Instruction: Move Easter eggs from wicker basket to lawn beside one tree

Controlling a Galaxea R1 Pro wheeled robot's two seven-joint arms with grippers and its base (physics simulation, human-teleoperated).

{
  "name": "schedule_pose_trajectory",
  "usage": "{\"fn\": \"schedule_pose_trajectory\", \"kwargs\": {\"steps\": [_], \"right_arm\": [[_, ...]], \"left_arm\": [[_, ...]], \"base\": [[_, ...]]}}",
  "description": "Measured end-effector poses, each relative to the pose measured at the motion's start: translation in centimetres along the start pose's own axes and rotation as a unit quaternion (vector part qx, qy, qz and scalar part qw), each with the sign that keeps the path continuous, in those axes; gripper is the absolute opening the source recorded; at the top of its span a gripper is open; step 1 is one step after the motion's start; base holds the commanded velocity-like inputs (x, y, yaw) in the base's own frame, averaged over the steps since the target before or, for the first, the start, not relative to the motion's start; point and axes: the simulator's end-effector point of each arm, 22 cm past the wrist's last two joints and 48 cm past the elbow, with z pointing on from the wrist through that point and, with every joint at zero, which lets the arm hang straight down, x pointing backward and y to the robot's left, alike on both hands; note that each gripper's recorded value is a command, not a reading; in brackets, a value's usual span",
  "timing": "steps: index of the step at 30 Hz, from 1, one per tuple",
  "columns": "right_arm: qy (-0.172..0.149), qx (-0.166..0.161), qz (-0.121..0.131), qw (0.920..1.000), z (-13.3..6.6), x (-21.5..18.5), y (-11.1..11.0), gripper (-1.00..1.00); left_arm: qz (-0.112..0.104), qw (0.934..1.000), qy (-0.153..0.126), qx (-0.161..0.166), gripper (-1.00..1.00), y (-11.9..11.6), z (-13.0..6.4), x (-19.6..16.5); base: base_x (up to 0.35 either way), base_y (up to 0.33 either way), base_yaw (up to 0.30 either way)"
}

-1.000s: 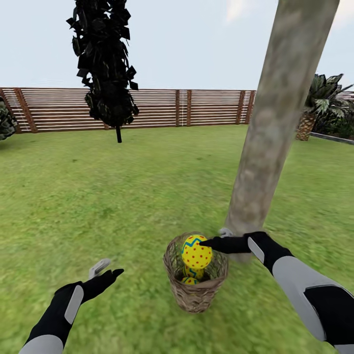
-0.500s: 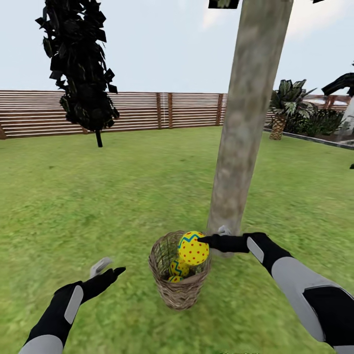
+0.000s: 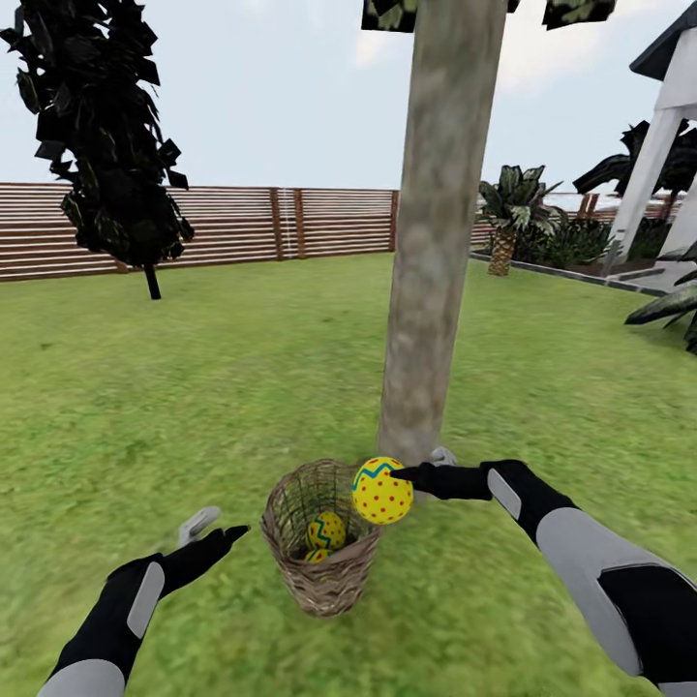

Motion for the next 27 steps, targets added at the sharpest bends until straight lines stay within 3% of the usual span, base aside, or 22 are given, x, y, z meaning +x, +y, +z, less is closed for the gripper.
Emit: {"fn": "schedule_pose_trajectory", "kwargs": {"steps": [5,10,23,24,27], "right_arm": [[-0.003,0.007,-0.001,1.0000,-0.7,-0.3,-0.4,-1.00],[-0.024,0.058,0.007,0.9980,-6.4,-1.7,-5.7,-1.00],[-0.032,0.066,-0.002,0.9973,-6.9,-2.1,-5.7,-1.00],[-0.047,0.089,-0.020,0.9947,-7.0,-2.4,-6.9,-1.00],[-0.069,0.120,-0.043,0.9895,-7.3,-3.4,-8.1,-1.00]], "left_arm": [[-0.010,0.9998,0.018,-0.004,1.00,0.6,0.4,1.8],[-0.011,0.9998,0.018,-0.002,1.00,0.4,0.4,1.9],[-0.009,0.9999,0.013,0.001,1.00,0.0,0.1,1.5],[-0.009,0.9999,0.013,0.002,1.00,-0.1,0.1,1.5],[-0.008,0.9999,0.012,0.003,1.00,-0.2,0.0,1.4]], "base": [[0.000,0.000,-0.240],[0.000,0.000,-0.240],[0.000,0.000,-0.240],[0.000,0.000,-0.240],[0.000,0.000,-0.240]]}}
